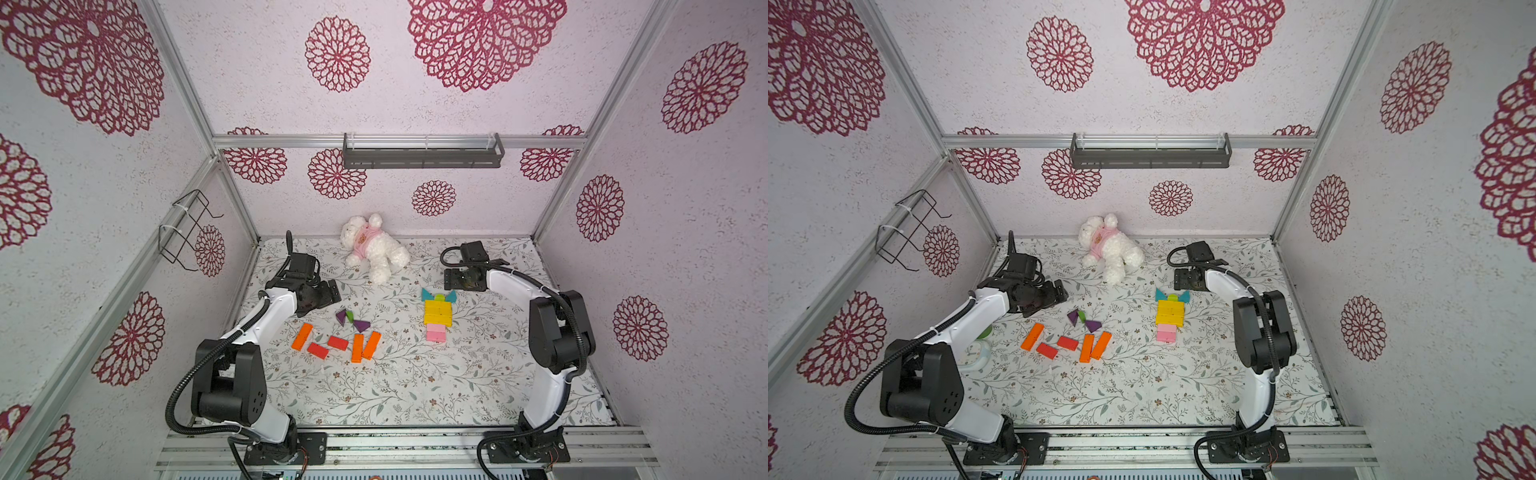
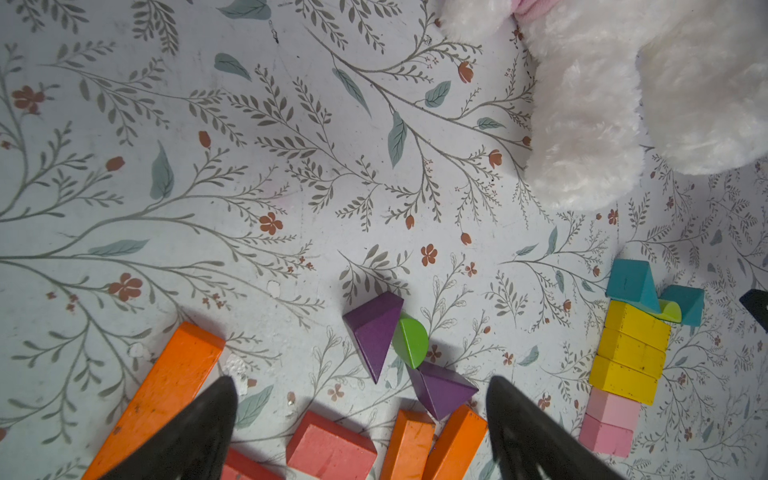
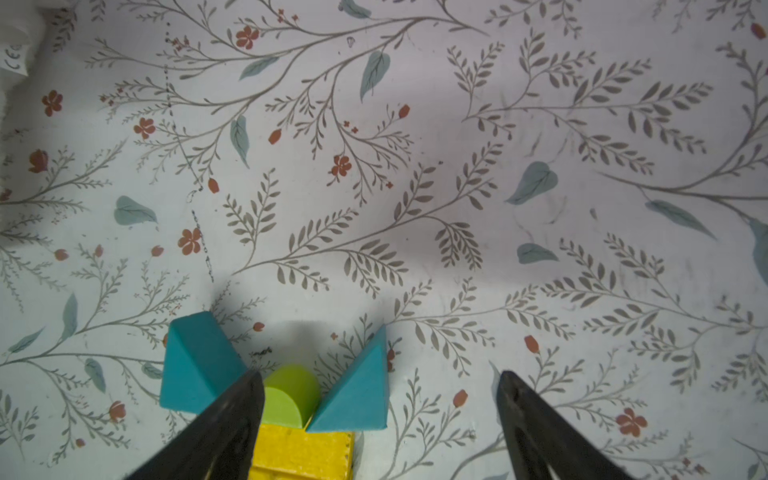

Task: Assemble a carrot with building blocks
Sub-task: Pick up the building block from the center of the board.

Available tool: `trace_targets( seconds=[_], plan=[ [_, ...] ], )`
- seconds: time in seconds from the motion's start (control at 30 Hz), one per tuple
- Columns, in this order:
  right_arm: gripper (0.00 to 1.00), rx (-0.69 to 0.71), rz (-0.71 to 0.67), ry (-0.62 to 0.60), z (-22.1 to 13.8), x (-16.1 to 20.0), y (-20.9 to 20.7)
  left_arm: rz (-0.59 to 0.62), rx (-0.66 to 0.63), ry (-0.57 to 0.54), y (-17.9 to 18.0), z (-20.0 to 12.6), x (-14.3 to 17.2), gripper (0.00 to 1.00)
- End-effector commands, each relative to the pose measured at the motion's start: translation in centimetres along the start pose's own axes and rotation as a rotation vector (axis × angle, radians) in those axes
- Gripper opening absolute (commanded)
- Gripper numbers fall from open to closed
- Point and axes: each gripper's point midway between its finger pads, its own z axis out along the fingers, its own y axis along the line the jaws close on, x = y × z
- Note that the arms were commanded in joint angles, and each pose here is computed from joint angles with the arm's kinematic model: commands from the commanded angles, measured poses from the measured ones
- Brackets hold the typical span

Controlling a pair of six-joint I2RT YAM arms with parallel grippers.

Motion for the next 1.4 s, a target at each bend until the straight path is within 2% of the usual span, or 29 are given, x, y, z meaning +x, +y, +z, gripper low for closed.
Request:
trace_targets(
  seconds=[0.0, 0.2, 0.37, 0.47, 0.63, 0.67, 0.87, 0.97, 1.17, 1.2, 1.37],
  plan=[
    [0.89, -0.084, 0.040, -0.125, -5.3, -2.4, 1.6, 0.063, -0.001, 0.006, -0.7, -0.4, -0.1, 0.92],
    [0.89, -0.112, 0.066, -0.192, -9.7, -0.4, 0.7, 0.309, -0.190, 0.143, -0.8, 0.5, 2.8, 0.76],
    [0.89, -0.148, 0.074, -0.247, -12.9, 0.7, 0.5, 0.396, -0.227, 0.295, -1.1, 4.0, 5.1, 0.61],
    [0.89, -0.149, 0.069, -0.266, -13.9, 1.2, 0.2, 0.393, -0.240, 0.345, -1.3, 5.8, 5.6, 0.55],
    [0.89, -0.136, 0.047, -0.270, -14.5, 1.6, -0.1, 0.423, -0.271, 0.329, -1.6, 6.5, 4.8, 0.54],
    [0.89, -0.136, 0.043, -0.268, -14.5, 1.7, -0.1, 0.431, -0.296, 0.354, -1.0, 7.4, 5.1, 0.54],
    [0.89, -0.130, 0.038, -0.270, -14.6, 1.6, -0.2, 0.473, -0.329, 0.379, -0.6, 8.0, 4.9, 0.51],
    [0.89, -0.131, 0.039, -0.273, -14.6, 1.6, -0.2, 0.488, -0.306, 0.387, -0.8, 7.6, 5.1, 0.48],
    [0.89, -0.134, 0.043, -0.265, -14.2, 1.7, -0.1, 0.493, -0.243, 0.367, -1.8, 6.7, 5.0, 0.48],
    [0.89, -0.138, 0.042, -0.264, -14.2, 1.6, 0.0, 0.491, -0.221, 0.336, -2.3, 5.8, 4.4, 0.48],
    [0.89, -0.135, 0.042, -0.264, -14.2, 1.7, -0.1, 0.476, -0.220, 0.365, -1.6, 6.3, 4.9, 0.46]
  ],
)
